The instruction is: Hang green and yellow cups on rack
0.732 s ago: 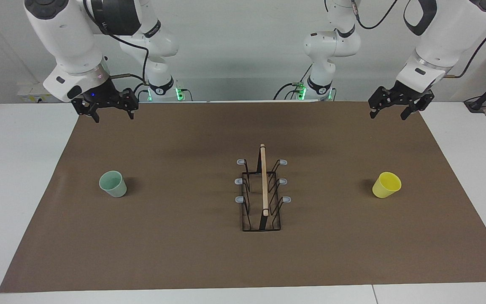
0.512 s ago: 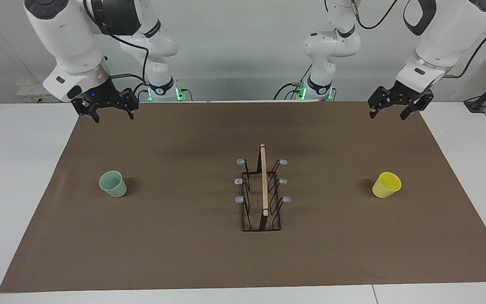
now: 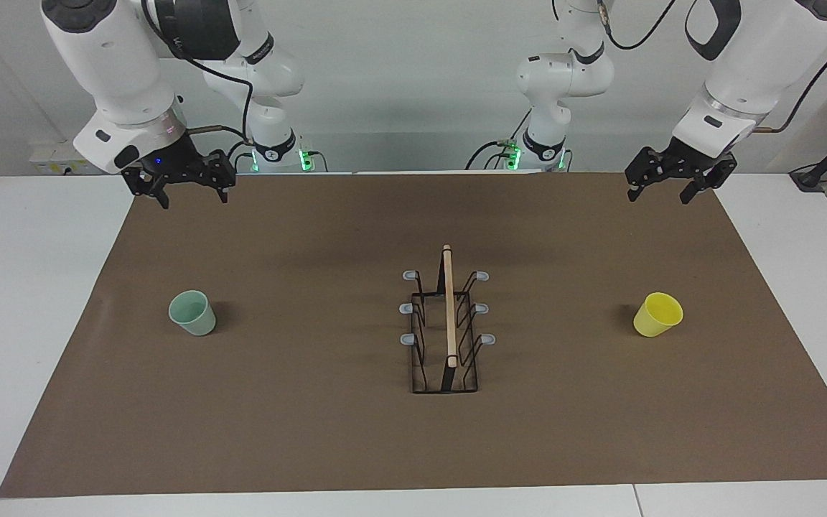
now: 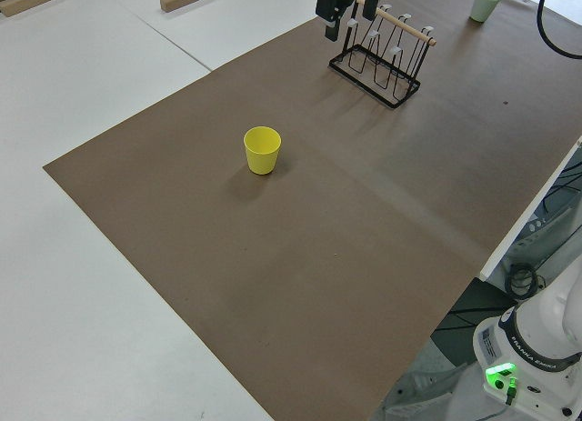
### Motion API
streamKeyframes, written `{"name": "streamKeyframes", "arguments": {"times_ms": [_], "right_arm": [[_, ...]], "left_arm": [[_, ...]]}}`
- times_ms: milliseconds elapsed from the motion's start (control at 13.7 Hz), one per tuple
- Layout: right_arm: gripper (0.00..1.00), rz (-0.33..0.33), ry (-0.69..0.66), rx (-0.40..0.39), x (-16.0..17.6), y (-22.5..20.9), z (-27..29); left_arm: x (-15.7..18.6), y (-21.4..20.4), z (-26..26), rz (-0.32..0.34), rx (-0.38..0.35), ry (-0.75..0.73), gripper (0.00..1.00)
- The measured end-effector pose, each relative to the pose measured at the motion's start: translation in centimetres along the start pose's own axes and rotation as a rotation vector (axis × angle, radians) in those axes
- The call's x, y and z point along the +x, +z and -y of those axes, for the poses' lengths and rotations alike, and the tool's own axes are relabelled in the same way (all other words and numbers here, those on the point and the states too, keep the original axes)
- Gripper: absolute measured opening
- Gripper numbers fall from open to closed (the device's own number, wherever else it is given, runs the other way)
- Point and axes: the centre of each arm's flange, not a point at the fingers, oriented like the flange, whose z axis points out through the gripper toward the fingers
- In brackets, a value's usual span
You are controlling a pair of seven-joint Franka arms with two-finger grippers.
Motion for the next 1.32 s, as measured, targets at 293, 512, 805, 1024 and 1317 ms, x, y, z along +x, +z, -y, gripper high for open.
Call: {"name": "streamKeyframes", "arguments": {"times_ms": [293,512,805,1024,1317], "right_arm": [[1.0,-0.002,-0.005,-0.001,0.0,-0.1,0.3],[1.0,-0.002,-0.005,-0.001,0.0,-0.1,0.3],[1.0,-0.002,-0.005,-0.001,0.0,-0.1,0.3],[1.0,-0.002,-0.005,-0.001,0.0,-0.1,0.3],[1.0,-0.002,-0.005,-0.001,0.0,-0.1,0.3]], "left_arm": [[0.2,0.7,2.6,0.013,-0.001,-0.104,1.0],[1.6,2.9,5.8,0.04,0.0,-0.176,1.0],[4.9,6.8,10.3,0.036,-0.03,-0.385,1.0],[6.7,10.2,12.2,0.04,-0.064,-0.576,1.0],[9.0,15.3,15.6,0.075,-0.136,-0.84,1.0]]}}
